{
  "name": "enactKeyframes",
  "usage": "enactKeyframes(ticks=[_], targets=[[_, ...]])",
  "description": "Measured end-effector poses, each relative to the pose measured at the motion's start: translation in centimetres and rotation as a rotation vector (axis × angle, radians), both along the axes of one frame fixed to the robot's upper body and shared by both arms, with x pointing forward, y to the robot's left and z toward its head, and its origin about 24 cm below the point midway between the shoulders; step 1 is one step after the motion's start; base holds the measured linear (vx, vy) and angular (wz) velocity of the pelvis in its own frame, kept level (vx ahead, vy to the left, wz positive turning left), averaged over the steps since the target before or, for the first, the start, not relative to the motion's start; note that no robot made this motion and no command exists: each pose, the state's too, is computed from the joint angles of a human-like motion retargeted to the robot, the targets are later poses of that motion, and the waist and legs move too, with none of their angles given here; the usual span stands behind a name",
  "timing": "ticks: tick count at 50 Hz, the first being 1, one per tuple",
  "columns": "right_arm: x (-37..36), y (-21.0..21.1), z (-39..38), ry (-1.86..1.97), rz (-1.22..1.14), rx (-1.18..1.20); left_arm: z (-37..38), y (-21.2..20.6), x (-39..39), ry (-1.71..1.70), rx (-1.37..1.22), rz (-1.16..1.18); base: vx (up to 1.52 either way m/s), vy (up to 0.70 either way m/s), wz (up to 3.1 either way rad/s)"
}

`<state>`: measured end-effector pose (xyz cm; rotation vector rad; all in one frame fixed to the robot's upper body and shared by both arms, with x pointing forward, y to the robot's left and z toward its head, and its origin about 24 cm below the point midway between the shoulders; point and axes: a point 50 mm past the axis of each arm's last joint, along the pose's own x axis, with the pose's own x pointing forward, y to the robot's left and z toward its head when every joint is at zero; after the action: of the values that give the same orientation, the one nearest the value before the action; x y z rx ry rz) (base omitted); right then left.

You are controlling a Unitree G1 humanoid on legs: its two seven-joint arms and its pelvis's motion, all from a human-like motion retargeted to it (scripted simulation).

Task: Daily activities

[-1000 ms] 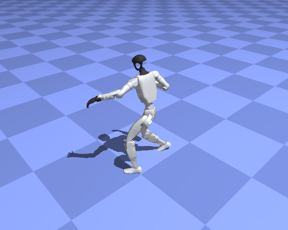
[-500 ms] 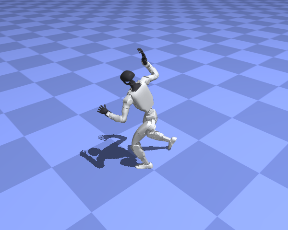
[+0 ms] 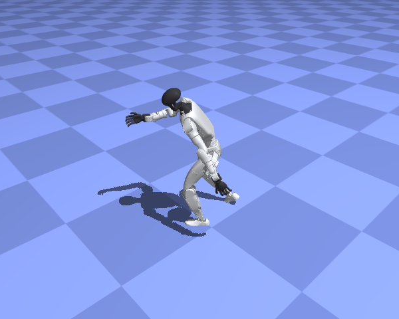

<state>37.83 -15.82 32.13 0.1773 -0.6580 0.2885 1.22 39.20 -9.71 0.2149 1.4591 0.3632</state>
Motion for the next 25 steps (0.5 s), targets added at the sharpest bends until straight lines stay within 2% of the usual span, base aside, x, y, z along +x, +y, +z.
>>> enactKeyframes(ticks=[8,16,20,25], targets=[[-2.1,4.2,-15.2,0.293,0.159,-0.393,-1.9,-3.1,-4.4,0.063,-0.128,0.026,0.02,0.04,0.08],[-5.9,5.5,-30.0,0.726,0.321,-0.819,-4.1,-6.9,-0.4,-0.008,-0.221,-0.092,0.09,0.01,-0.28],[-8.5,5.6,-34.7,0.880,0.393,-0.915,-4.5,-8.4,3.9,-0.122,-0.237,-0.150,0.13,-0.03,-0.24],[-11.0,4.7,-37.7,1.000,0.401,-0.892,-3.8,-9.4,9.1,-0.276,-0.219,-0.247,0.14,-0.06,-0.13]])
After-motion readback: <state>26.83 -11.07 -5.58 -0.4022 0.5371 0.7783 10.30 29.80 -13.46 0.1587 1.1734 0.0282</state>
